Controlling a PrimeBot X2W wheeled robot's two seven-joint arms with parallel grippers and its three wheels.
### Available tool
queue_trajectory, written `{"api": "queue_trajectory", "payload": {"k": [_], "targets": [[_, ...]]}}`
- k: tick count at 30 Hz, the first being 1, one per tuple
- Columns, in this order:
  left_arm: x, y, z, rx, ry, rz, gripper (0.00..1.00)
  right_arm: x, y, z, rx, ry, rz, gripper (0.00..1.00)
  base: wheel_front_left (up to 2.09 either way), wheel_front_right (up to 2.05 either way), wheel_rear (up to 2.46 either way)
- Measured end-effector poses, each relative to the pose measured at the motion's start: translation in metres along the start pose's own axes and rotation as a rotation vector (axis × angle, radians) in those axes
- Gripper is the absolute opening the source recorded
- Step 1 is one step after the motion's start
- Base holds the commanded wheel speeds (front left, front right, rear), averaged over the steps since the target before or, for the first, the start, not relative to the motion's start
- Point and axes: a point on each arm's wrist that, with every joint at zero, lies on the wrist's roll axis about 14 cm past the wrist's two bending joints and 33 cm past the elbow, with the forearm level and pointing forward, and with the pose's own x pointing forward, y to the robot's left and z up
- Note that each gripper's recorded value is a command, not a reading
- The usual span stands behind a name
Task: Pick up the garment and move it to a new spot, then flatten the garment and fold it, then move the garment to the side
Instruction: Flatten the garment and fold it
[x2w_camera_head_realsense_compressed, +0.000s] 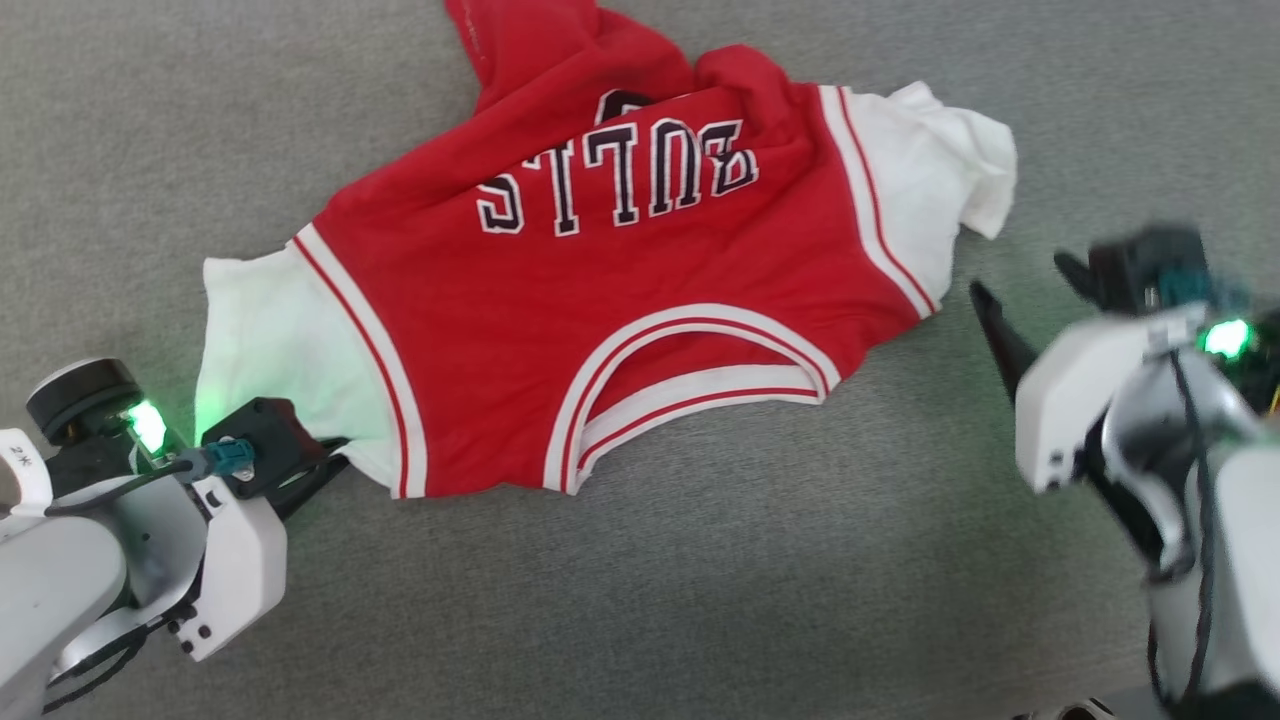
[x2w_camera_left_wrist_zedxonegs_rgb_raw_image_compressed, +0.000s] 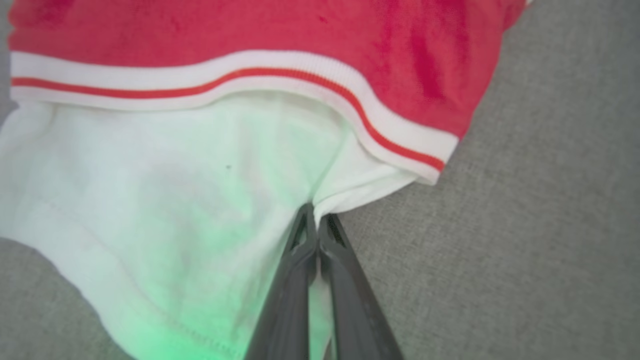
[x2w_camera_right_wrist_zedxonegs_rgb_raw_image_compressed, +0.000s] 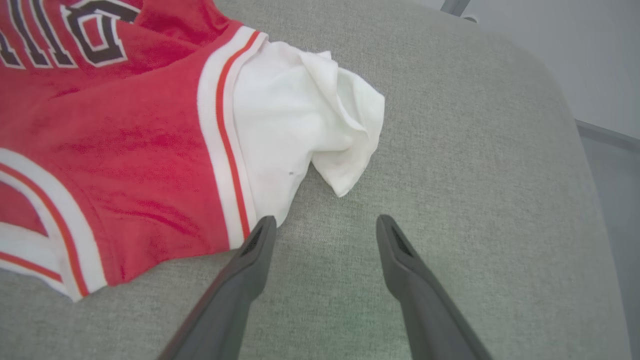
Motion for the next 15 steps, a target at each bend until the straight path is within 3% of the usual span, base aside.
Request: {"api": "queue_trajectory", "payload": {"k": [6,11,15], "targets": [[0.001,-0.001,-0.001,-0.003,-0.015,-0.004,0.0,0.025,0.01,0.019,0.013,0.123,0.068,1.0,0.0,0.0,0.0],[0.003,-0.001,-0.003,-0.014,-0.028,-0.009,0.0,0.04,0.016,0.001,0.02,0.293,0.097,1.0,0.0,0.0,0.0],[0.006,0.001,-0.004,-0.02,-0.037,-0.012,0.0,0.051,0.021,-0.006,0.034,0.348,0.11,1.0,0.0,0.0,0.0]]}}
